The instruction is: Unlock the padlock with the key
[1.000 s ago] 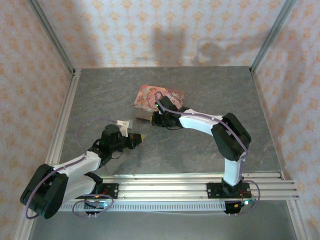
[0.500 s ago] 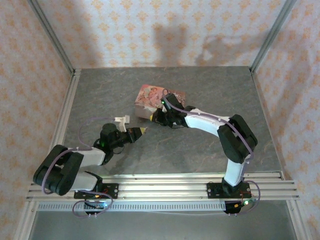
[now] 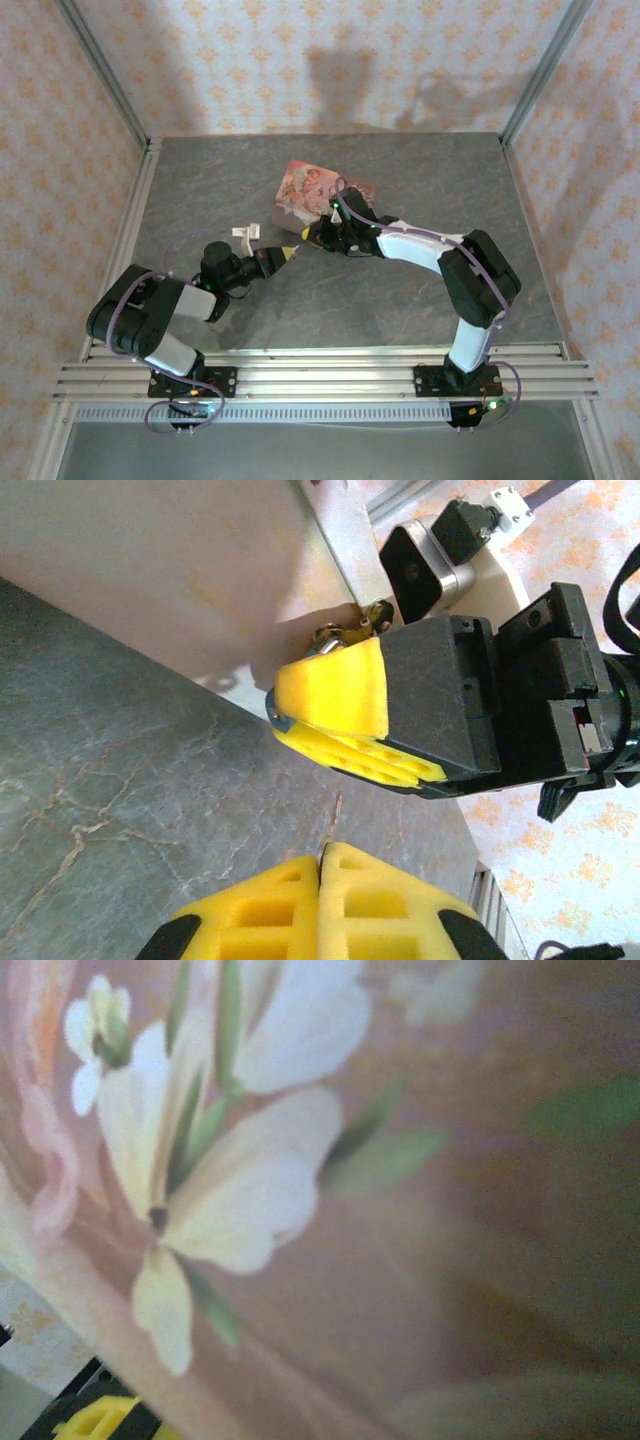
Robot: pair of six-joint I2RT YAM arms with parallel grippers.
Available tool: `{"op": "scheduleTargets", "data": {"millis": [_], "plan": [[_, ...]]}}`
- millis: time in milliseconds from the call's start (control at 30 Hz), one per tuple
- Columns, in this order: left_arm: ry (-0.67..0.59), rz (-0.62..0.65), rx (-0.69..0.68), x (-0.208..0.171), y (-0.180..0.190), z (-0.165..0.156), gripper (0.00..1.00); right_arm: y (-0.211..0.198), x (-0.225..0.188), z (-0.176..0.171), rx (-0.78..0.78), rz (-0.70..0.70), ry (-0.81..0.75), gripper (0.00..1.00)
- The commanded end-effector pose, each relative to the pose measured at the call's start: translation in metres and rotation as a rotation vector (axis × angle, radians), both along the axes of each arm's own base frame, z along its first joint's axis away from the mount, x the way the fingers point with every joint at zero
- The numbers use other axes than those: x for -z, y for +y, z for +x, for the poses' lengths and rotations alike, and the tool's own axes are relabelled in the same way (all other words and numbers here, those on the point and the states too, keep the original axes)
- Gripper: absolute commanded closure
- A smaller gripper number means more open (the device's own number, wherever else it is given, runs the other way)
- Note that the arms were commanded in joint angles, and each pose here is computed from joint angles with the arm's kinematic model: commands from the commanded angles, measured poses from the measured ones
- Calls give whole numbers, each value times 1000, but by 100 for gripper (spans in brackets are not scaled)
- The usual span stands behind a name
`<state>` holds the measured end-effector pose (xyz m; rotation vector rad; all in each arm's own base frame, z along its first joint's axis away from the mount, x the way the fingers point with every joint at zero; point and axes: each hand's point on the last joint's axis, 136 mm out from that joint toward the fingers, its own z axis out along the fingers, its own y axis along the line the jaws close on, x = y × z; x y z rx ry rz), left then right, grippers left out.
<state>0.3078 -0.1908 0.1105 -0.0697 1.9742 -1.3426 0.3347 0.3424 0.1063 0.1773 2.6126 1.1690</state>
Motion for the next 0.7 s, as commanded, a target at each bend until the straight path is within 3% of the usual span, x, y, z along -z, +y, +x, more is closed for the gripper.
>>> {"op": "scheduleTargets", "data": {"millis": [0, 667], "plan": [[-78, -52, 30, -17, -1, 10, 100, 12, -40, 0, -32, 129, -35, 100], [-98, -25, 69, -5, -6, 26, 100, 14, -45, 3, -33, 192, 6, 100]]}}
